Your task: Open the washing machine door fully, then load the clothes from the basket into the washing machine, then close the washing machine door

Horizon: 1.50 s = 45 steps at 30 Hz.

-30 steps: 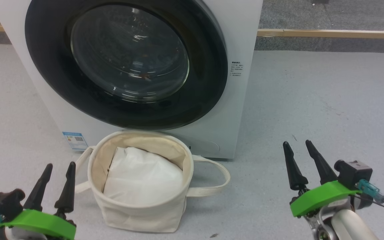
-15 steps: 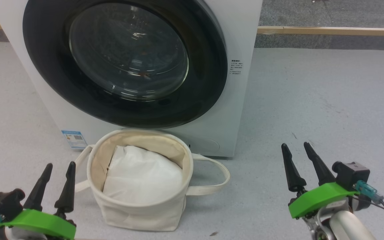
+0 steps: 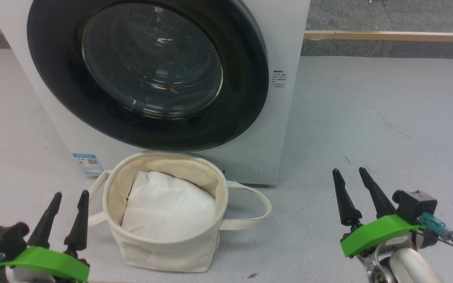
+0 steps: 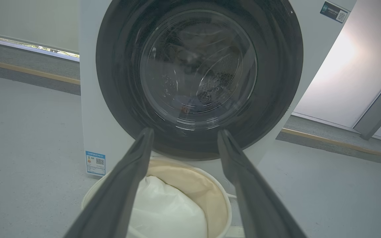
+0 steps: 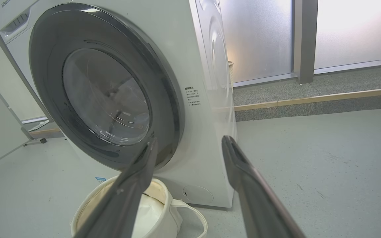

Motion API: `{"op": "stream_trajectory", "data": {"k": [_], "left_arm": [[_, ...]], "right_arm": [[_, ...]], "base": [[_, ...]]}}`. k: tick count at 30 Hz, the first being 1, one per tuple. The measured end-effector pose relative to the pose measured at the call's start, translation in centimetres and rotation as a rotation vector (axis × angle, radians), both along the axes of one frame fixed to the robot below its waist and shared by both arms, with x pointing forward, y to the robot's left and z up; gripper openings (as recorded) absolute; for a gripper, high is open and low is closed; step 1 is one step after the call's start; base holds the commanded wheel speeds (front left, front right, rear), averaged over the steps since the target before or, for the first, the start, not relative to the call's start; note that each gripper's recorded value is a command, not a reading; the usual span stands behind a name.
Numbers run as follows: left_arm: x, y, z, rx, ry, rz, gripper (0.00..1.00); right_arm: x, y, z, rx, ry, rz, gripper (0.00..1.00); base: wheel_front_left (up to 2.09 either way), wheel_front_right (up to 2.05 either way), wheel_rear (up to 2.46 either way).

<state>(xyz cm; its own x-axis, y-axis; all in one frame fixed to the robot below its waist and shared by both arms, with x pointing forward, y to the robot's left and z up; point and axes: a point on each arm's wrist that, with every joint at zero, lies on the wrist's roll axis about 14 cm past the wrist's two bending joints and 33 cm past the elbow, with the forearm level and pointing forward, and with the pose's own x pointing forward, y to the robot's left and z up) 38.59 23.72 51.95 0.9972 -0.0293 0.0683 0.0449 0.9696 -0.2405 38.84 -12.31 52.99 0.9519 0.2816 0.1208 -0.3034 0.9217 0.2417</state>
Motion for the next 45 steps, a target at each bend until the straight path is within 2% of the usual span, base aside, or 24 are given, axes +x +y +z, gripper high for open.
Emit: {"op": "stream_trajectory", "data": {"k": [3, 4, 12, 45], "left_arm": [[0.0, 0.0, 0.0, 0.0, 0.0, 0.0, 1.0], [0.0, 0.0, 0.0, 0.0, 0.0, 0.0, 0.0], [-2.7, -1.4, -5.9, -0.066, 0.172, 0.003, 0.0], [-1.7, -2.0, -5.1, -0.408, 0.18, 0.05, 0.0]], "right_arm": [[0.0, 0.0, 0.0, 0.0, 0.0, 0.0, 1.0], [0.0, 0.0, 0.0, 0.0, -0.001, 0.0, 0.0], [-2.4, -0.3, -5.7, 0.014, 0.179, -0.017, 0.0], [-1.2, -2.9, -5.2, 0.356, 0.269, -0.13, 0.0]], "base": [[0.0, 0.0, 0.0], [0.0, 0.0, 0.0], [0.0, 0.0, 0.0], [0.0, 0.0, 0.0]]}}
